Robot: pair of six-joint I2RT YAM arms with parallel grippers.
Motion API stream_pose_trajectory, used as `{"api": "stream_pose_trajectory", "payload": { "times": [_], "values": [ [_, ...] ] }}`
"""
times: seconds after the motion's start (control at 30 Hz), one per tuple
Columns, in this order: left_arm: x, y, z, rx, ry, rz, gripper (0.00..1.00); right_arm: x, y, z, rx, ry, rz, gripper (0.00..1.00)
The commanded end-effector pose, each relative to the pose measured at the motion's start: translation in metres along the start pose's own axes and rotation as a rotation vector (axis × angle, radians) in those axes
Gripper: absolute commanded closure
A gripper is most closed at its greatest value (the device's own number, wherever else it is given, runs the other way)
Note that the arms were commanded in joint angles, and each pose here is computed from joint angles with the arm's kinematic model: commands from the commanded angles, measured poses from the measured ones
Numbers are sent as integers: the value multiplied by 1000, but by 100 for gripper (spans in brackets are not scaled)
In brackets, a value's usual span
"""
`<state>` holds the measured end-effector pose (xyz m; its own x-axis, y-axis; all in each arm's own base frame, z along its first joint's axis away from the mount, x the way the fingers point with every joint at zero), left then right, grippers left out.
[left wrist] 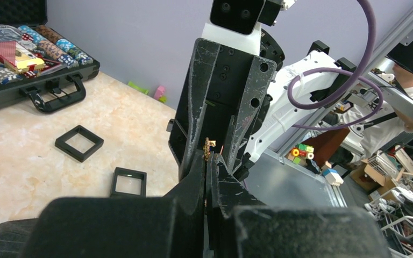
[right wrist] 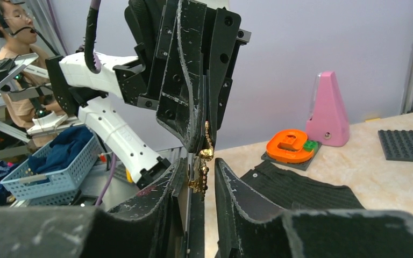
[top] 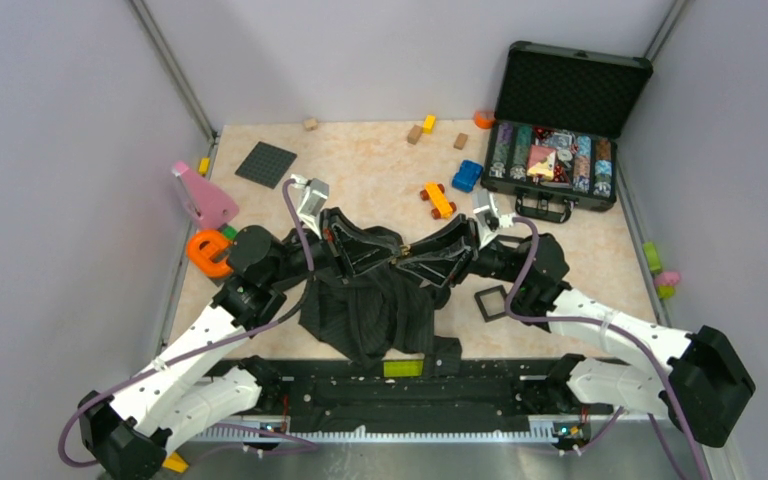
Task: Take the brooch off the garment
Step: Close the brooch.
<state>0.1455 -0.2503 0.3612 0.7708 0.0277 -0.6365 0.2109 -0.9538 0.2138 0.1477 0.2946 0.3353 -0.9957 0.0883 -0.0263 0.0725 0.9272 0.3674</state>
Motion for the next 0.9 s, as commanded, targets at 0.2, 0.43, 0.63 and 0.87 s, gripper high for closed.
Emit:
{"api": "stream_pose_trajectory", "payload": {
  "times": [0.2, 0.43, 0.63, 0.87],
  "values": [
    [-15, 1, -2, 25, -20, 74, 100, 9, 5, -31, -54, -54, -51, 55],
    [-3, 2, -5, 18, -93, 30, 100, 12, -1, -26, -18, -41, -50, 55],
    [21, 1, 1, 10, -219, -38, 100, 11, -8, -13, 30, -5, -28, 39],
    [71, -5, 17, -10, -449, -164, 100, -7, -36, 5, 36, 82, 201, 15]
  ]
}}
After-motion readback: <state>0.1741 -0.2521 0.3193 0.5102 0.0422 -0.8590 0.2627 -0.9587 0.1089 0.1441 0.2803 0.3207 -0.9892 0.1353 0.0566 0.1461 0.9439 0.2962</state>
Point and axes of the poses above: each gripper's point midway between its finger pads, its own y axis out along the fingers, its own x axis along the line the jaws close on, z = x × y, the point moved 3 cm from there along -y, back along the fingers, and after that the axes turned 13 degrees about -y, right-handed, at the moved point
